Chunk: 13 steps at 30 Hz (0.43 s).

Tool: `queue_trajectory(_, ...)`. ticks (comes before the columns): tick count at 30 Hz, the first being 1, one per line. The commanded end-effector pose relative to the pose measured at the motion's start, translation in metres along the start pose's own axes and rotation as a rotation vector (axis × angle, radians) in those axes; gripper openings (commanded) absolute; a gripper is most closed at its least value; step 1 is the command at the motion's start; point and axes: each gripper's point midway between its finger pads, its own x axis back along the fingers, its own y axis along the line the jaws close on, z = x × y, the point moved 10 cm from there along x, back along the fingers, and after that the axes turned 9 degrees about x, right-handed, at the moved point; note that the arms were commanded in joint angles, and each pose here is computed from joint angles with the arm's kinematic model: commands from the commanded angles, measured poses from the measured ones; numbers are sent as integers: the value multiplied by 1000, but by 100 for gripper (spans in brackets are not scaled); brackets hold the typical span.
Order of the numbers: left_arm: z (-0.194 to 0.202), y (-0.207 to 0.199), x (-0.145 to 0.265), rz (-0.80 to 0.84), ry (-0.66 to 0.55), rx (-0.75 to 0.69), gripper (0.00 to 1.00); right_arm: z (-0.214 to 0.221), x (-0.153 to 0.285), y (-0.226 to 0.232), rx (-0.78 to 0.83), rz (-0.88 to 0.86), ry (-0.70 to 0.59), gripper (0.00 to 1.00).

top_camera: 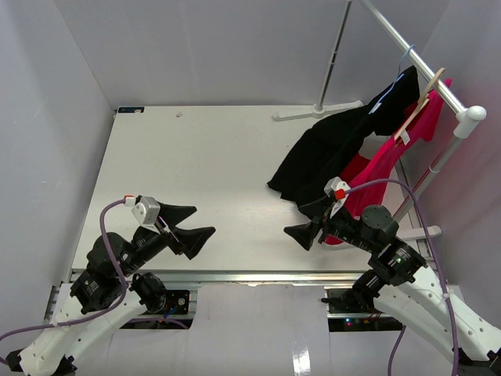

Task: Place the t-shirt on the hanger
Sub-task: Reset both arms

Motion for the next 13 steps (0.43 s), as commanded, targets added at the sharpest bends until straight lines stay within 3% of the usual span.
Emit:
queue_trajectory(1, 4, 1, 3, -4, 18, 17, 98, -15, 3, 4, 34, -30, -114, 90)
queue_trajectory(13, 8, 2, 5, -5, 22, 27, 98, -21, 9, 6, 41, -23, -122, 90)
